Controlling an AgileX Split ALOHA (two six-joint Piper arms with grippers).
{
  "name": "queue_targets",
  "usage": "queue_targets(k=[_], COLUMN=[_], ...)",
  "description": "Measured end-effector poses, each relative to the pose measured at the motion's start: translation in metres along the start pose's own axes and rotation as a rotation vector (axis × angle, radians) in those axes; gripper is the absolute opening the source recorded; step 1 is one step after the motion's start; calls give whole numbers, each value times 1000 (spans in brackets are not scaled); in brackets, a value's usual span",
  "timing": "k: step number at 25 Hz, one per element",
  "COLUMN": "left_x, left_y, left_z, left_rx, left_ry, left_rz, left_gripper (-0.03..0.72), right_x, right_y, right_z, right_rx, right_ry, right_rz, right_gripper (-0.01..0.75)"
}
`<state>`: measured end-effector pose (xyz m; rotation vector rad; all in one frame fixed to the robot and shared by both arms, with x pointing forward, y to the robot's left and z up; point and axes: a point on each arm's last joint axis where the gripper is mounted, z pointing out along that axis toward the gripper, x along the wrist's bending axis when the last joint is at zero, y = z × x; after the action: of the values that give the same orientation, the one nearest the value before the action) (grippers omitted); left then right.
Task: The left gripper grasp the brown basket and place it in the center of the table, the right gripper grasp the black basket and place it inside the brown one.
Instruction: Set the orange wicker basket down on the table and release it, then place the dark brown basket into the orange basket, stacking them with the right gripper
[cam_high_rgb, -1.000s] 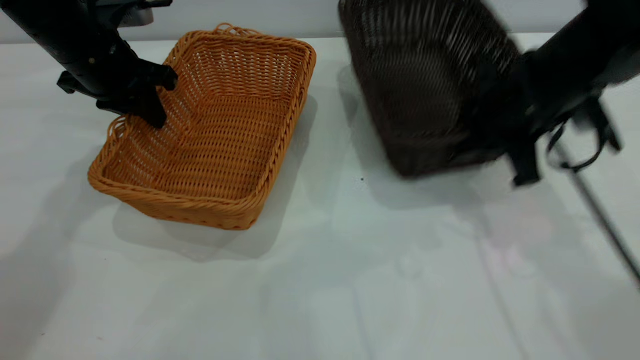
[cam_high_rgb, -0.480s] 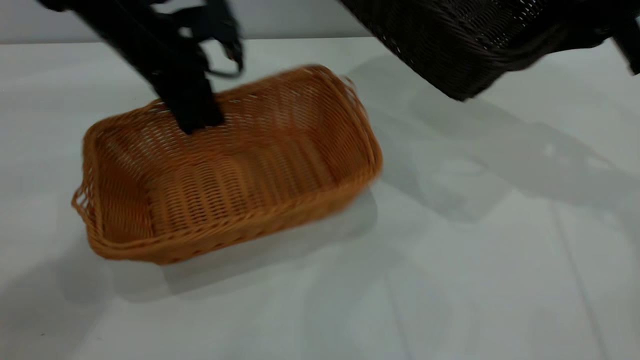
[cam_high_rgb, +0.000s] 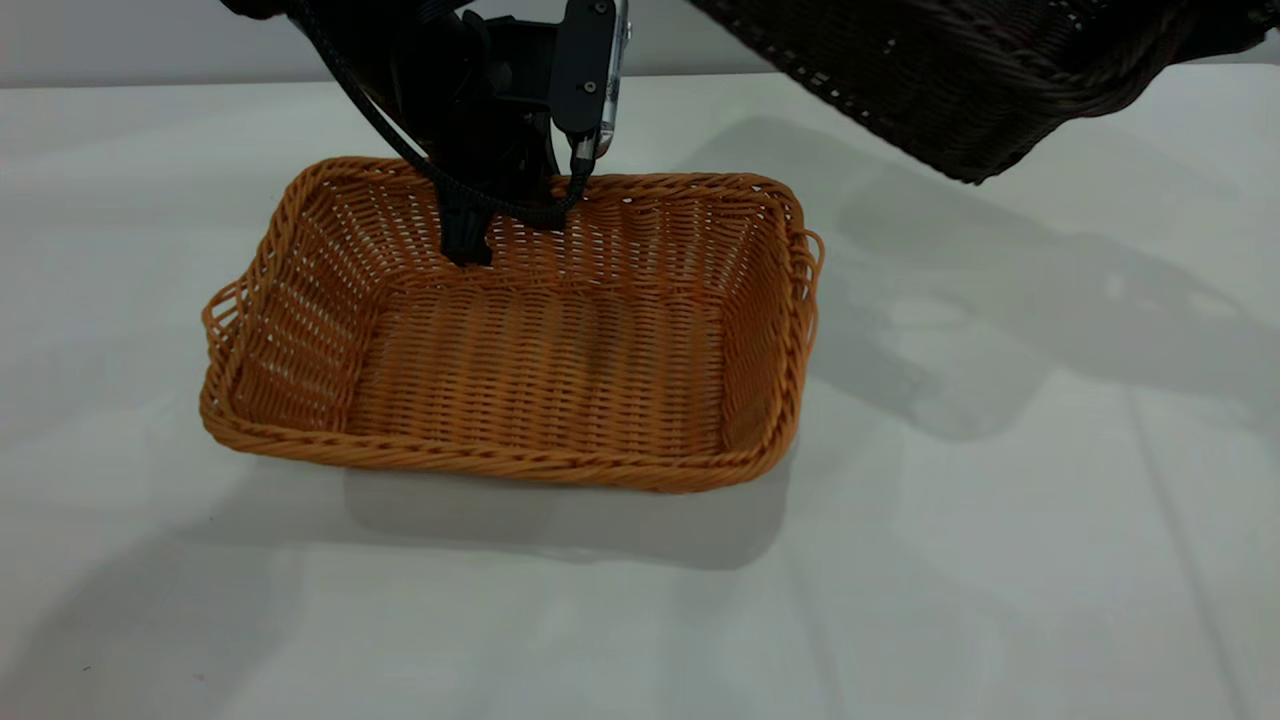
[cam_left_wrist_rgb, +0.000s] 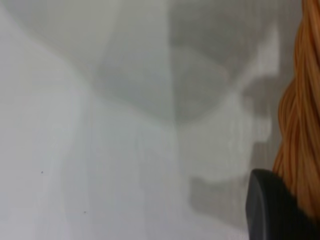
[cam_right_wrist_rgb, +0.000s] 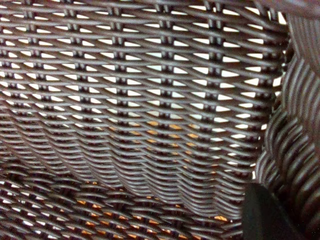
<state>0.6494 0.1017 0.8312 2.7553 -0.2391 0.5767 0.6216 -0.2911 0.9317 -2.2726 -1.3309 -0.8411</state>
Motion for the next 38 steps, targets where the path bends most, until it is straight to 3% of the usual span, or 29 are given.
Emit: queue_targets(k=[8,11,17,20,25,29,38], left_x=[-1,-1,3,13,27,26,17], left_y=[1,2,5,16,39,49,65], left_z=[0,0,-8,-35,-119,-197,-318], left_rx=[-12,-16,-30,-67,-120,-91,-138], left_ry=[-12,-12,-12,-14,-73,-99,107], left_rz=[-120,-156,-195,-193,-180,-152,-144], left_gripper=[113,195,467,523,519,487,470], right_x=[-13,-13,-13,-13,-13,-8,67], right_y=[8,7,7,7,7,3,-63], right_z=[-13,-13,-13,-13,-13,-8,67], right_rx=[-15,-5,-3,-2,3,21,217], right_ry=[8,10,11,11,13,6,-133], right_rz=[46,44,42,42,24,-1,-406], right_gripper=[90,90,92,92,92,92,92])
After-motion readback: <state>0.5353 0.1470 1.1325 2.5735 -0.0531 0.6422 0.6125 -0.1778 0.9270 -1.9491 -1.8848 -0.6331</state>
